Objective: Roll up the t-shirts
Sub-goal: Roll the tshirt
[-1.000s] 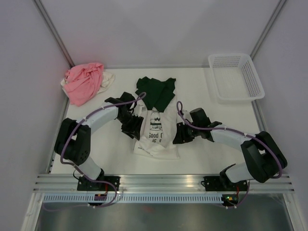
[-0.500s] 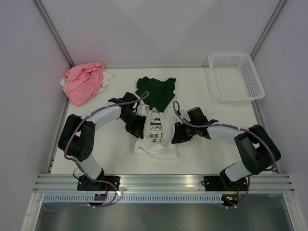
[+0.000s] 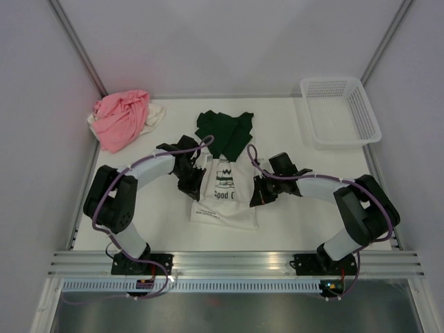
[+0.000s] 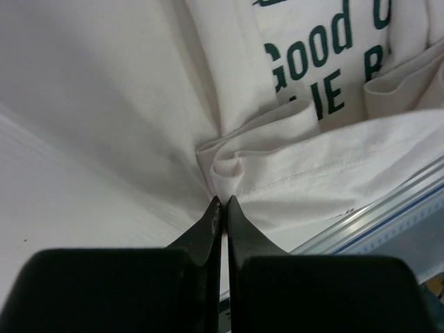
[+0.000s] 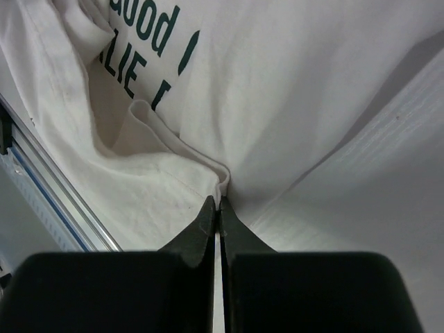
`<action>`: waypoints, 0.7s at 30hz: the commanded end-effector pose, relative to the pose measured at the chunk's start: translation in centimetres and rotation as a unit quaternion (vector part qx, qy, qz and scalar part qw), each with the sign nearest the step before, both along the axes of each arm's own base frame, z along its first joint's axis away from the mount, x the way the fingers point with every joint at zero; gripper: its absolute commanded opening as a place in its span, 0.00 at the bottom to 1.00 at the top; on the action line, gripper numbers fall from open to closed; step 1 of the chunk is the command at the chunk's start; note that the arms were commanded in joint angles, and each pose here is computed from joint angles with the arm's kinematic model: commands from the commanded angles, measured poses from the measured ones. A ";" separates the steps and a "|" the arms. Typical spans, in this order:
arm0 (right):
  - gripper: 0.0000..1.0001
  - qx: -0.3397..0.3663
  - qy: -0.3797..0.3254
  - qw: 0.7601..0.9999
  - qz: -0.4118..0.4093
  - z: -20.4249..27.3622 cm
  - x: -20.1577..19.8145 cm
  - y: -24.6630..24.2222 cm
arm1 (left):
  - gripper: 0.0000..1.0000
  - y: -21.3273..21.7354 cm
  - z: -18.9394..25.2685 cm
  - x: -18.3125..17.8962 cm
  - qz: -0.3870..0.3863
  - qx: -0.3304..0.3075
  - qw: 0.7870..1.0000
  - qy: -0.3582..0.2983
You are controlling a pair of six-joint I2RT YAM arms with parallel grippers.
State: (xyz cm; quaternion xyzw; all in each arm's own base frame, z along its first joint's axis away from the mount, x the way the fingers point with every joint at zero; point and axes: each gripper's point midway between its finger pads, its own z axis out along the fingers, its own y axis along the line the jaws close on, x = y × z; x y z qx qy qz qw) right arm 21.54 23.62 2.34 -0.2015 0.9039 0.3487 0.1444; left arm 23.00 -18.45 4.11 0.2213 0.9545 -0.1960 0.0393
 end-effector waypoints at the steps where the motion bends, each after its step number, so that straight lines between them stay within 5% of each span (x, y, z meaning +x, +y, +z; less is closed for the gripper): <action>1: 0.00 -0.003 -0.010 1.000 -0.018 0.6 0.9 -0.9 | 0.02 1.8 0.2 1.1 0.022 0.033 0.998 -0.041; 13: 0.05 0.029 -0.017 0.999 -0.038 1.1 2.1 -0.6 | 0.07 1.2 -0.3 0.4 0.021 0.017 0.999 -0.020; 16: 0.26 0.029 -0.010 0.999 -0.040 1.0 2.1 -0.5 | 0.17 1.5 -0.3 0.7 0.020 0.025 0.999 -0.027; 21: 0.38 0.012 -0.054 0.998 -0.044 2.8 3.0 -1.2 | 0.53 1.8 1.2 1.7 0.020 0.033 0.998 -0.059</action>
